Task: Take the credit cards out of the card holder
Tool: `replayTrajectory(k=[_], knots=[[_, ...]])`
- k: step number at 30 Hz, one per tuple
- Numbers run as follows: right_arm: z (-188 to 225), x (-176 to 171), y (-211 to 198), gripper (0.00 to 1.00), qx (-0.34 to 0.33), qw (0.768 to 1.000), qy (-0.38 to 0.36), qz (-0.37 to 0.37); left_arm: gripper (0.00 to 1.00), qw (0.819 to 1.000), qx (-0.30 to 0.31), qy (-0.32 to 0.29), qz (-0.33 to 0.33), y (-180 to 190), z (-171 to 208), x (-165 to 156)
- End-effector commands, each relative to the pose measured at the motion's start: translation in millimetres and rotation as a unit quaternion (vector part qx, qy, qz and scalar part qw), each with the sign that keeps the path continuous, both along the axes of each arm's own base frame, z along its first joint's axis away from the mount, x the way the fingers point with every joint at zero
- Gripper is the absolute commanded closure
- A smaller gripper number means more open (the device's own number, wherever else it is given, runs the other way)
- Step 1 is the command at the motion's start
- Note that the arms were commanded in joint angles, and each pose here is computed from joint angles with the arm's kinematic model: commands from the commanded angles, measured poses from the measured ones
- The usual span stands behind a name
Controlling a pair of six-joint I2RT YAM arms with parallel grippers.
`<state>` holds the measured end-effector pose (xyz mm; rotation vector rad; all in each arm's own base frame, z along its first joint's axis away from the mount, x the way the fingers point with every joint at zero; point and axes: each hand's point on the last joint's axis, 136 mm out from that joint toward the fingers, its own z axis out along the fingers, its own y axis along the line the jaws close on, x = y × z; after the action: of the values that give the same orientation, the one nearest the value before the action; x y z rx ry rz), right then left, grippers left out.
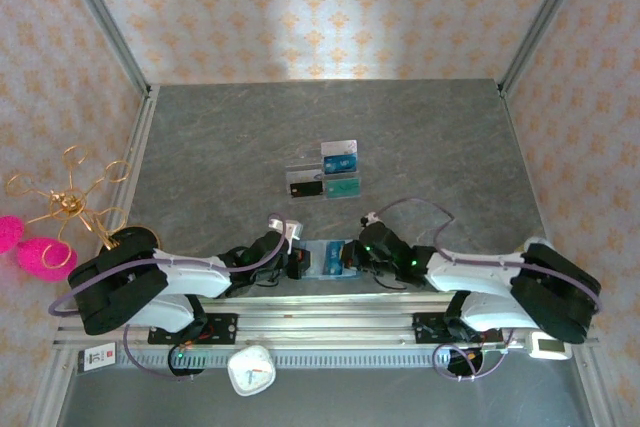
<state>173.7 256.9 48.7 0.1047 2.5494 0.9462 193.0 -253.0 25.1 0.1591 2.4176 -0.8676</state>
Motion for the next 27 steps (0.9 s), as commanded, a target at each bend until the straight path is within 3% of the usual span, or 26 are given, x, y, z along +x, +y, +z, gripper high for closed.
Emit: replayTrajectory(k=[1, 5, 8, 12, 16, 21, 27], knots=[[6, 3, -18, 1.0, -0.026, 0.999, -0.02, -0.02, 1.0, 1.0, -0.01, 0.008, -0.004, -3, 5, -4], [67, 16, -11, 1.0, 0.025, 0.995, -0.099, -0.017, 1.0, 0.993, -0.086, -0.076, 0.021, -11, 83, 21], [119, 30, -11, 1.0, 0.058, 0.983, -0.171, -0.033, 0.8, 0.978, -0.145, -0.143, 0.037, -8, 143, 35], [179, 48, -6, 1.0, 0.103, 0.963, -0.241, -0.061, 0.64, 0.946, -0.237, -0.211, 0.065, 1, 204, 42], [231, 57, -4, 1.0, 0.177, 0.933, -0.298, -0.093, 0.57, 0.902, -0.339, -0.256, 0.078, 10, 254, 40], [272, 62, -2, 1.0, 0.251, 0.905, -0.323, -0.119, 0.55, 0.87, -0.395, -0.286, 0.07, 11, 286, 36], [297, 65, -5, 1.0, 0.3, 0.883, -0.332, -0.144, 0.55, 0.841, -0.45, -0.292, 0.069, 16, 295, 31]])
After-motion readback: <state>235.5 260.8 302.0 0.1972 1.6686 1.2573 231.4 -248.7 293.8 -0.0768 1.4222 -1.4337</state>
